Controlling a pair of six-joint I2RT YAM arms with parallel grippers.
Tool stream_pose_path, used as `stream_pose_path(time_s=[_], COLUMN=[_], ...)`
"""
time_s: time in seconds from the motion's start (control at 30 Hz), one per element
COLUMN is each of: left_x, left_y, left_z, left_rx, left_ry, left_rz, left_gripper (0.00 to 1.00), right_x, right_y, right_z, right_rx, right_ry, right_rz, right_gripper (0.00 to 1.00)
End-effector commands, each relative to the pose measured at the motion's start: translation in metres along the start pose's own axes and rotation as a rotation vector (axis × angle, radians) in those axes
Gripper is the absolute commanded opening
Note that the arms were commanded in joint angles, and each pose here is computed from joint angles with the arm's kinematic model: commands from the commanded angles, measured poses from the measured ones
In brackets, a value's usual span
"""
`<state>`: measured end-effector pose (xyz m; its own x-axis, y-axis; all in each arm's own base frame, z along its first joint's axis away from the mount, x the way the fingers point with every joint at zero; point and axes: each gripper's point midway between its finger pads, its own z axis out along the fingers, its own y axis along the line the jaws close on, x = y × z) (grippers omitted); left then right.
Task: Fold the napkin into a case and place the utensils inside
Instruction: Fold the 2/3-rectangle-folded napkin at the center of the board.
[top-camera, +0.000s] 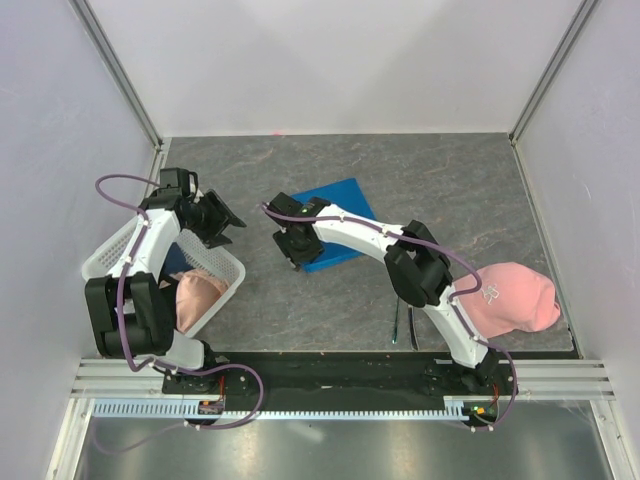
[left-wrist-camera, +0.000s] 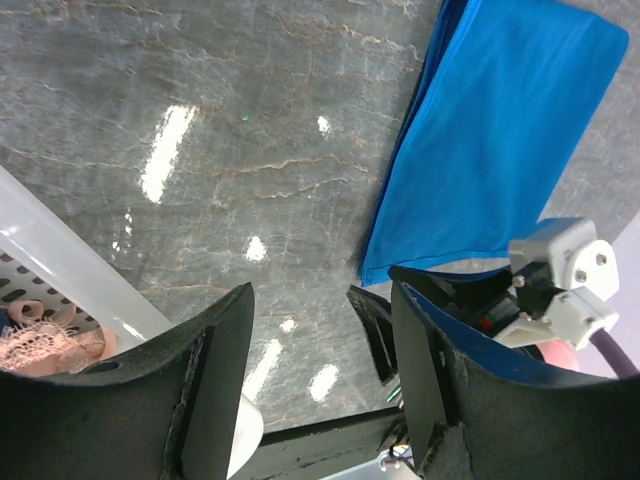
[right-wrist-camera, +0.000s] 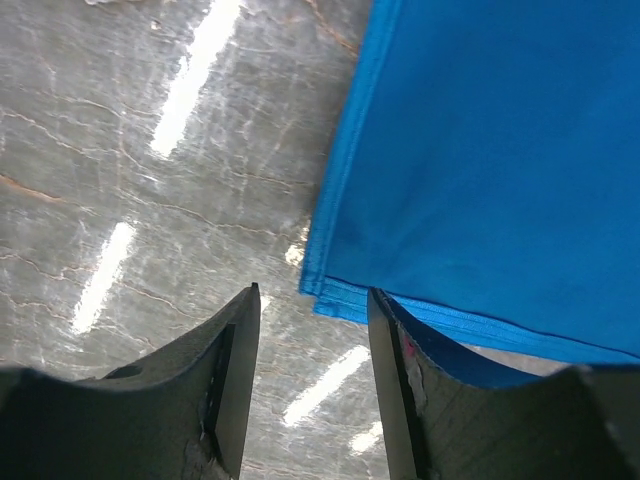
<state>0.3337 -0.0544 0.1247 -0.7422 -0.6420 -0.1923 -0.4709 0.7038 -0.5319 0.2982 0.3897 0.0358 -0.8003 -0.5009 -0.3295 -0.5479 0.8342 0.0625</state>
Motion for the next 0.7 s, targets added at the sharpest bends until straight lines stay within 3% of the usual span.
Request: stream_pose_path(time_s=[0.0,0.2,0.4,0.53,0.67], left_x=[-0.004,-0.005,-0.006,-0.003,0.0], left_y=[-0.014,-0.009,-0.005,-0.003,-0.008], left_z=[-0.01,-0.008,-0.005,-0.002,0.005], left_rx=[0.077,0.077,0.072,0.079,0.119], left_ry=[-0.028,-0.03,-0.026,-0.011,0.024], left_rz=[0.002,-0.007,-0.015,-0.016,-0.013], left_gripper=[0.65,0.65,0.65,0.66,0.76], right_x=[-0.01,-0.001,0.026,0.024,0.014], right_y=[0.002,-0.007,-0.023,-0.023,-0.007], right_z=[0.006,0.019,0.034,0.031,0.02], right_rx=[0.035,0.121,0.239,0.247,0.153], right_ry=[-0.033,-0.02,0.028,0.019,0.006], right_rz=[-0.018,-0.064,-0.086,-0.075,-0.042], right_gripper=[0.55,0.52,0.4,0.11,0.0])
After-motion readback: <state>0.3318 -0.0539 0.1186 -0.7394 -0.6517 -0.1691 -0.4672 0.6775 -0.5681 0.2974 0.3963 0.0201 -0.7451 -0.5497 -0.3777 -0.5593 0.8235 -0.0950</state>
